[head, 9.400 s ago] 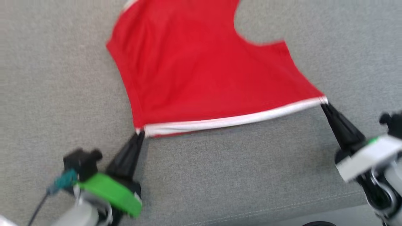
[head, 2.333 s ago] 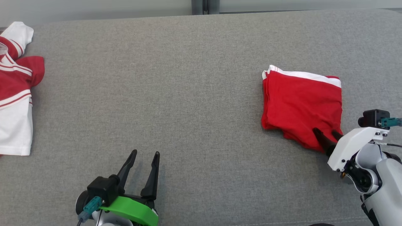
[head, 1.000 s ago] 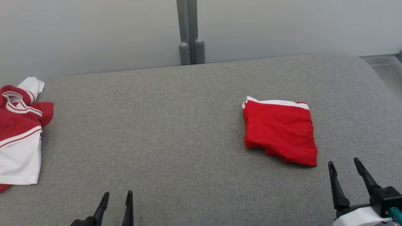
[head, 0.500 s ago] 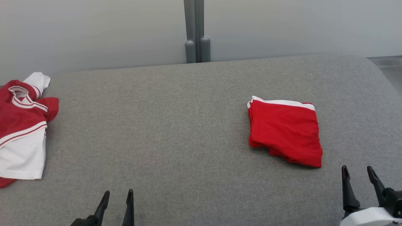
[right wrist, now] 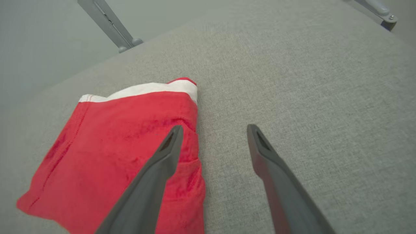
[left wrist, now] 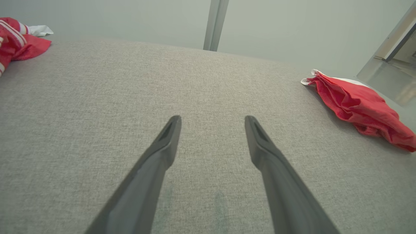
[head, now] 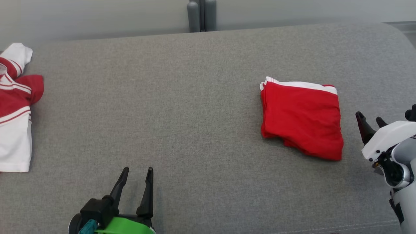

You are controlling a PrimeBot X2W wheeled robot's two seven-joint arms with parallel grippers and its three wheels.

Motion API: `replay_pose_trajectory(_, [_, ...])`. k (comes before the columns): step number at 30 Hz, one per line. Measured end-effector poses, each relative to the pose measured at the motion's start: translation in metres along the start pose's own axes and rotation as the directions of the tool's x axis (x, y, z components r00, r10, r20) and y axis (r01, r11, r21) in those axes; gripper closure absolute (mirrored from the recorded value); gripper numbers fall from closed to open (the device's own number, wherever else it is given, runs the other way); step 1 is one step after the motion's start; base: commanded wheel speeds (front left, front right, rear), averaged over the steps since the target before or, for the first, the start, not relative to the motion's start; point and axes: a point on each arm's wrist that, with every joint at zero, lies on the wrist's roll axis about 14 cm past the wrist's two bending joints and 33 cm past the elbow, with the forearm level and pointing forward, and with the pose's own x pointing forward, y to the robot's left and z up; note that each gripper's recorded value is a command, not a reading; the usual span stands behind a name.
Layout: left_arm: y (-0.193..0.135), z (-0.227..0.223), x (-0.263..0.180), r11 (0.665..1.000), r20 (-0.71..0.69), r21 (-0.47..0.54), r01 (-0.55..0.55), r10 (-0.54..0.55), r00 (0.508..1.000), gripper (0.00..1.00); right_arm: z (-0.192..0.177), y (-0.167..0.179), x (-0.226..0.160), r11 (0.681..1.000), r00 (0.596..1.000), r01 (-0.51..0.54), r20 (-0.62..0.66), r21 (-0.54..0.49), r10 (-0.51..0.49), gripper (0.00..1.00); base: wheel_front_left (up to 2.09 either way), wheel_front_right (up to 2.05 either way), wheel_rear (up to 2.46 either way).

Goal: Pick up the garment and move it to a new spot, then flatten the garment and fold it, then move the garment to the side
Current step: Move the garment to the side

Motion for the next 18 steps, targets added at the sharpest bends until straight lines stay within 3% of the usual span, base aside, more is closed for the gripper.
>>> replay_pose_trajectory(2, [0.001, -0.001, 0.005, 1.0, -0.004, -0.01, -0.001, 0.001, 1.0, 0.0, -0.01, -0.005, 0.011, 0.999, 0.998, 0.013, -0.064, -0.031, -0.015, 0.0, 0.0, 0.0, 0.0])
replay_pose_trajectory(8, [0.012, -0.006, 0.007, 0.999, -0.018, -0.033, -0.038, 0.038, 0.999, 0.0, -0.029, 0.022, 0.042, 0.997, 0.989, -0.048, -0.141, 0.055, 0.055, 0.0, 0.0, 0.0, 0.0])
replay_pose_trajectory(18, [0.027, -0.013, 0.003, 0.996, -0.039, -0.034, -0.088, 0.086, 0.995, 0.0, -0.063, 0.026, 0.053, 0.994, 0.962, -0.066, -0.258, 0.089, 0.087, 0.0, 0.0, 0.0, 0.0])
